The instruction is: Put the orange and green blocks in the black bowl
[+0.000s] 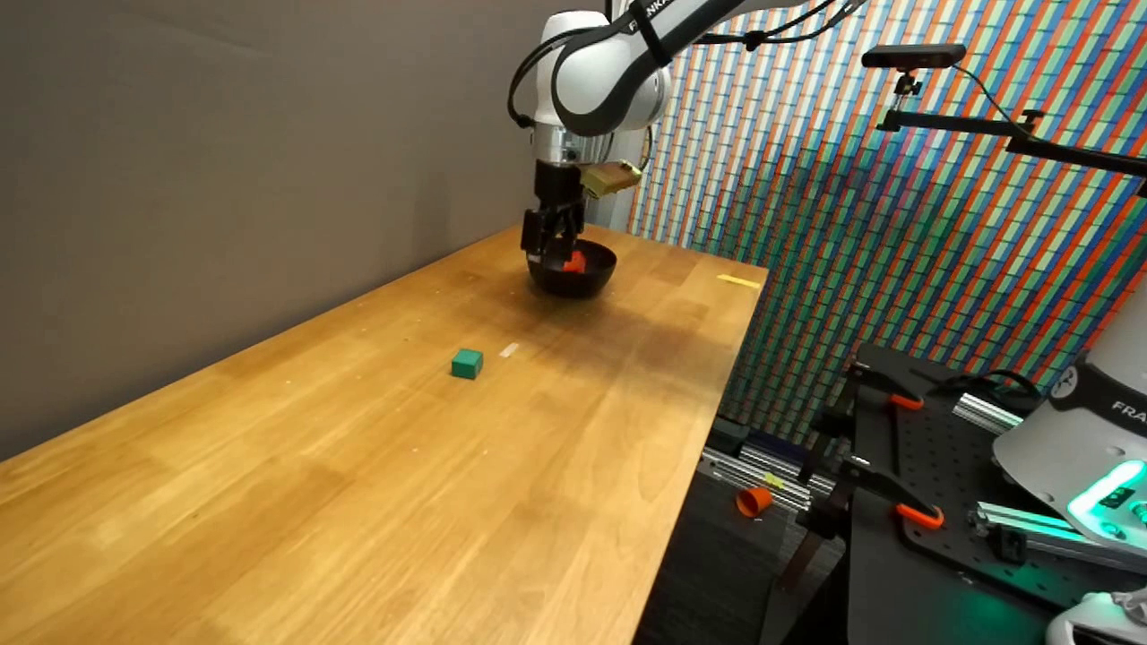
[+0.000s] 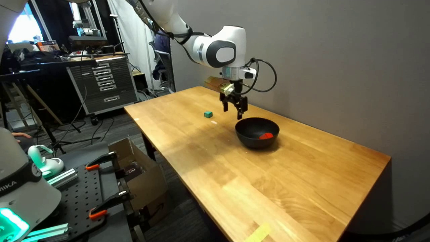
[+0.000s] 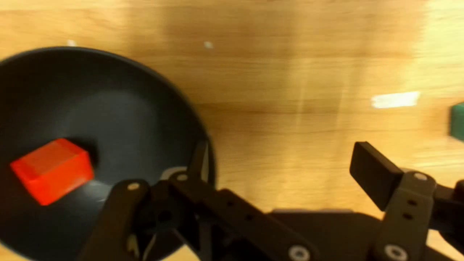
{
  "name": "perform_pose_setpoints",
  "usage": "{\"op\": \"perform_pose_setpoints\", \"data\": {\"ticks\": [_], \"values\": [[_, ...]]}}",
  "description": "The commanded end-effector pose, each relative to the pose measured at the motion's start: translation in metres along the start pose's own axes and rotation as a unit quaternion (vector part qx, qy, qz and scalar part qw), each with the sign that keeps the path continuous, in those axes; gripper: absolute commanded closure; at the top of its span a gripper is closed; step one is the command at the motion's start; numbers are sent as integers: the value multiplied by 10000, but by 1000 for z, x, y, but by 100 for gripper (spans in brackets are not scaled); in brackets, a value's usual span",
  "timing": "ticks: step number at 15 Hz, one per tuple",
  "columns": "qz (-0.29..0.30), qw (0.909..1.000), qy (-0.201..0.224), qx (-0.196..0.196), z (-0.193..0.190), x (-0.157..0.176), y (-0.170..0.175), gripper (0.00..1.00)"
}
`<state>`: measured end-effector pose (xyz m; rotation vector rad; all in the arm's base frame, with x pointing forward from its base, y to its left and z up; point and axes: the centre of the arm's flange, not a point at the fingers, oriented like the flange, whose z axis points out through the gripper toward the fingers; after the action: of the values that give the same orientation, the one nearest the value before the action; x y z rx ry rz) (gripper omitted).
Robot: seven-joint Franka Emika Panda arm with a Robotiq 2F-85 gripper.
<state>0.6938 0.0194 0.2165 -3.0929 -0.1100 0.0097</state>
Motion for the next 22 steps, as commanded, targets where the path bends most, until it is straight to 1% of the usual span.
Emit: {"op": "perform_pose_setpoints", "data": {"ticks": [1, 3, 4, 5, 9, 11, 14, 18, 22], "values": [[-480, 9965, -189, 654, -17, 20, -48, 0], [-831, 9928, -284, 816, -16, 21, -72, 0], [-1016, 9914, -331, 758, -9, 21, -80, 0], [-1139, 9895, -414, 789, -3, 21, -86, 0], [-1658, 9826, -608, 570, 40, 21, -114, 0], [-1870, 9782, -704, 557, 61, 22, -129, 0], [-2168, 9723, -744, 458, 82, 24, -153, 0], [-2437, 9665, -722, 358, 93, 27, -176, 0], [-2570, 9643, -588, 248, 92, 31, -188, 0]]}}
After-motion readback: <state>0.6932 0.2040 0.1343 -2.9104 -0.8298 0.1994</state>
